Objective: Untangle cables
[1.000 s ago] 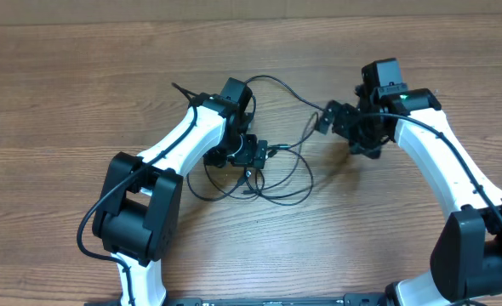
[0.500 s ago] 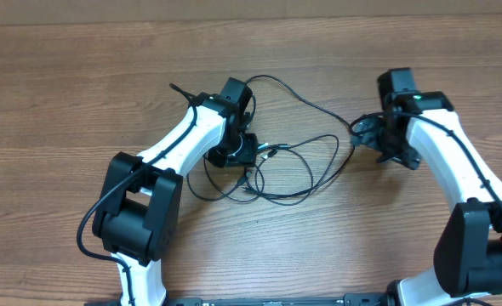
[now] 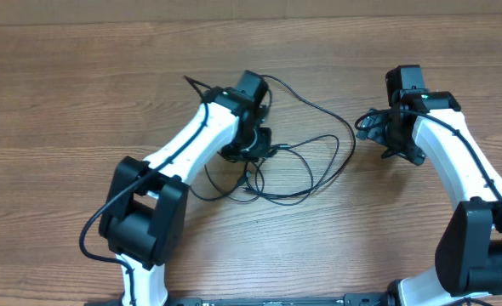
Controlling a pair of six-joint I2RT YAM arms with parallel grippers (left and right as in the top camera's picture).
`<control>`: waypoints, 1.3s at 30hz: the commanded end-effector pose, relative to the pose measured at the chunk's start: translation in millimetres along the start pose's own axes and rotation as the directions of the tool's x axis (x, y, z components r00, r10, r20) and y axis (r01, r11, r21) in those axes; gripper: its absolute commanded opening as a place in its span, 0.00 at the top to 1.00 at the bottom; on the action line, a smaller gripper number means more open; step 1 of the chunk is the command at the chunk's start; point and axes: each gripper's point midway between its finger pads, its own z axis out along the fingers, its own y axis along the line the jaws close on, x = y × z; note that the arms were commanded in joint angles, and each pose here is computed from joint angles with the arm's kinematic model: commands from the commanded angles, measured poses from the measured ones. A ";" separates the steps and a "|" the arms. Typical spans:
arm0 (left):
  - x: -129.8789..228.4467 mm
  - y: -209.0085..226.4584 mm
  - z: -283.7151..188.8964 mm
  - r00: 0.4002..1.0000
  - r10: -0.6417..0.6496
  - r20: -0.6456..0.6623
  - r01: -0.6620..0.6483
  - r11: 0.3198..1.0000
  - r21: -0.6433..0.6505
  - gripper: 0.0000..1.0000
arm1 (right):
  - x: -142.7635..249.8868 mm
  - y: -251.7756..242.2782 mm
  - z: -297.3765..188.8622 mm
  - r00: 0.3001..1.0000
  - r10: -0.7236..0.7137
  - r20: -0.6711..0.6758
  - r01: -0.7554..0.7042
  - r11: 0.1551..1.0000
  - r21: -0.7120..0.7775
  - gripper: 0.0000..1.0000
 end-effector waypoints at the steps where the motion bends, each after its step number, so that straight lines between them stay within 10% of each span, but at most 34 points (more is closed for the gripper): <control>1: -3.7 6.9 -0.2 0.998 -0.035 0.054 0.041 0.992 -0.117 0.95 | 0.2 -1.7 2.8 1.000 -0.003 0.003 0.003 1.000 0.015 0.00; 12: 13.6 18.6 15.9 0.995 -0.090 0.043 0.097 0.976 -0.197 0.95 | 0.2 -1.7 2.8 1.000 -0.003 0.003 0.003 1.000 0.015 0.00; 22: 40.6 -90.8 5.9 0.965 0.256 -0.051 -0.209 0.874 0.439 0.79 | 0.2 -1.7 2.8 1.000 -0.003 0.003 0.003 1.000 0.015 0.00; 39: 13.1 -129.1 17.5 0.947 0.285 0.148 -0.319 0.886 0.337 0.55 | 0.1 -1.8 2.8 1.000 -0.004 0.003 0.003 1.000 0.015 0.00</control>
